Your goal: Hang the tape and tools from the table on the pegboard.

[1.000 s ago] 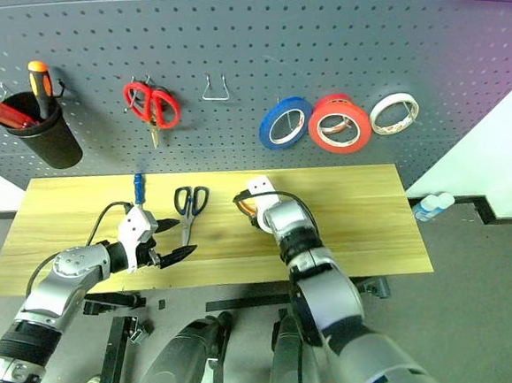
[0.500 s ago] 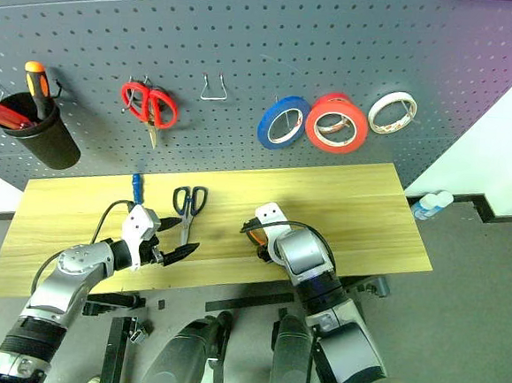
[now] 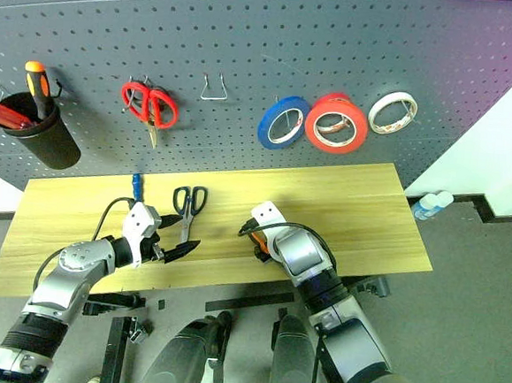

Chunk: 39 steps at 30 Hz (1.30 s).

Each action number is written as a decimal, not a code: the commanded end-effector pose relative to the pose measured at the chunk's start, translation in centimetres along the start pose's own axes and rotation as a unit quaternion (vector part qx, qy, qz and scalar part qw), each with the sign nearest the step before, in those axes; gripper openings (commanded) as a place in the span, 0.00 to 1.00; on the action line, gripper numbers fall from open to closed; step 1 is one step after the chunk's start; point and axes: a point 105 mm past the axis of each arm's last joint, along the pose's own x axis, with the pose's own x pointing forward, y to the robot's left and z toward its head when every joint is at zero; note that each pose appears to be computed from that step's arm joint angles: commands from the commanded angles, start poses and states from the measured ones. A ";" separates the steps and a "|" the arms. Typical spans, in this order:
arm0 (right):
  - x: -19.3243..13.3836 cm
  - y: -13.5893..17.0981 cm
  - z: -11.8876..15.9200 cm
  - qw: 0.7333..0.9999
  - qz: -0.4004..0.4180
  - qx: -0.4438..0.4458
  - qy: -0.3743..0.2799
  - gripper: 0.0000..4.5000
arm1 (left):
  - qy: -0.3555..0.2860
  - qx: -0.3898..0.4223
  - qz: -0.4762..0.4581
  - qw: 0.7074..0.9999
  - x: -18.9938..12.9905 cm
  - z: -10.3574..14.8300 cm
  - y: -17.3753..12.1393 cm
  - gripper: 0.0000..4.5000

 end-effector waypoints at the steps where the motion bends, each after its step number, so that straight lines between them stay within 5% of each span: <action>1: 0.4 0.5 0.6 1.000 0.005 -0.022 -0.002 0.96 | -0.010 0.012 -0.001 1.000 0.0 0.5 0.0 0.95; 4: 0.8 0.6 -0.1 1.000 0.007 -0.027 0.013 0.96 | -0.017 0.011 -0.002 1.000 -0.1 0.8 0.0 0.95; 11: 0.9 0.8 -0.7 0.999 0.008 -0.036 0.034 0.59 | -0.022 0.011 0.000 1.000 -0.2 0.9 0.2 0.95; 20: 0.6 0.7 -0.5 0.999 0.003 -0.030 0.024 0.59 | -0.025 0.013 0.003 1.000 0.0 1.0 0.4 0.95; 31: -5.0 -0.3 3.7 0.983 0.027 -0.014 -0.180 0.59 | -0.061 0.028 0.034 0.997 -2.1 2.6 1.9 0.95; 39: -10.9 0.7 7.6 0.947 0.070 -0.065 -0.306 0.59 | -0.080 0.044 0.035 0.995 -3.1 4.0 2.6 0.95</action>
